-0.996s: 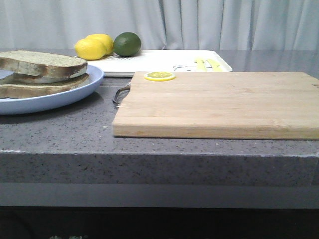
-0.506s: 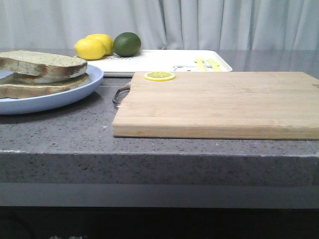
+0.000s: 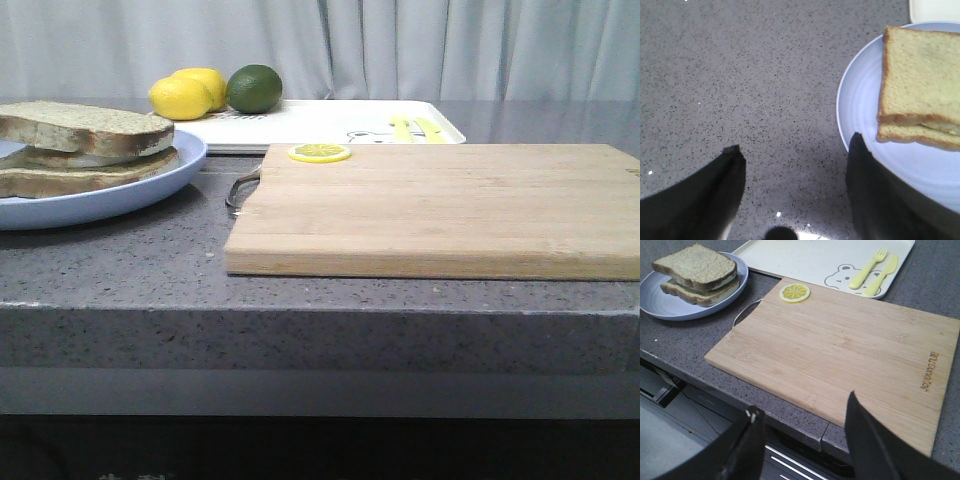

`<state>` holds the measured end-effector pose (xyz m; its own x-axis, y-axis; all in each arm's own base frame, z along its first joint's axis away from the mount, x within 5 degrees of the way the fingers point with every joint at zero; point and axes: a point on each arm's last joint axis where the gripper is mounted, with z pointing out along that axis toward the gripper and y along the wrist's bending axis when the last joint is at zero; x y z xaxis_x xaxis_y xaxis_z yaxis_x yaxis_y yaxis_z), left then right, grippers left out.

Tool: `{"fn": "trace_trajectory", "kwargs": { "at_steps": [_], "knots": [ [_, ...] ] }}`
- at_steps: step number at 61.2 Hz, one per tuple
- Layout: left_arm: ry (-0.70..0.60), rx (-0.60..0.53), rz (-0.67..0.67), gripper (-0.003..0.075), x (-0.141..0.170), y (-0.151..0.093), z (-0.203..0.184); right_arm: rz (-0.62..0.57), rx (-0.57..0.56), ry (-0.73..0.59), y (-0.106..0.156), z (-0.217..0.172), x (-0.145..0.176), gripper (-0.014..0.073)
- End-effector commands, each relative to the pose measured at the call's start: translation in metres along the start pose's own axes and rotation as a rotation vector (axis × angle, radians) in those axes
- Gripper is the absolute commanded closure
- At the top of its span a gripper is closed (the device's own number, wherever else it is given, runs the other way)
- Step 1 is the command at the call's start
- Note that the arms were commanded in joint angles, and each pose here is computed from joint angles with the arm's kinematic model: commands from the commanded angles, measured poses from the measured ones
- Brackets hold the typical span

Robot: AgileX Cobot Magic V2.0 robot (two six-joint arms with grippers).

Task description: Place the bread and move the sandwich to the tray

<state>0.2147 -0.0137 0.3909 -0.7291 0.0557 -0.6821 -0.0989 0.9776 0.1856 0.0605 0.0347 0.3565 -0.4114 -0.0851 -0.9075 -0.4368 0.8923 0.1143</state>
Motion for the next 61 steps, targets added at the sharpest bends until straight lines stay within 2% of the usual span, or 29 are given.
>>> {"fn": "trace_trajectory", "kwargs": {
  "at_steps": [1, 6, 13, 25, 31, 49, 61],
  "knots": [
    [-0.04, 0.036, -0.025, 0.03, -0.024, 0.009, 0.0, -0.004, 0.002, -0.099, 0.001, -0.004, -0.013, 0.0201],
    [0.007, 0.08, -0.055, 0.03, -0.033, 0.02, 0.015, -0.004, 0.002, -0.099, 0.001, -0.004, -0.013, 0.0201],
    [0.09, 0.21, -0.142, 0.03, -0.043, 0.032, 0.041, -0.004, 0.002, -0.099, 0.001, -0.004, -0.013, 0.0201],
    [0.177, 0.382, -0.273, 0.03, -0.044, 0.048, 0.09, -0.004, 0.002, -0.099, 0.001, -0.004, -0.013, 0.0201],
    [0.239, 0.461, -0.286, 0.03, -0.041, 0.044, 0.113, -0.004, 0.002, -0.099, 0.001, -0.004, -0.013, 0.0201],
    [0.332, 0.584, -0.34, 0.03, -0.035, 0.03, 0.161, -0.004, 0.002, -0.099, 0.001, -0.004, -0.013, 0.0201],
    [0.376, 0.604, -0.356, 0.03, -0.03, 0.027, 0.179, -0.004, 0.002, -0.099, 0.001, -0.004, -0.013, 0.0201]
  ]
}}
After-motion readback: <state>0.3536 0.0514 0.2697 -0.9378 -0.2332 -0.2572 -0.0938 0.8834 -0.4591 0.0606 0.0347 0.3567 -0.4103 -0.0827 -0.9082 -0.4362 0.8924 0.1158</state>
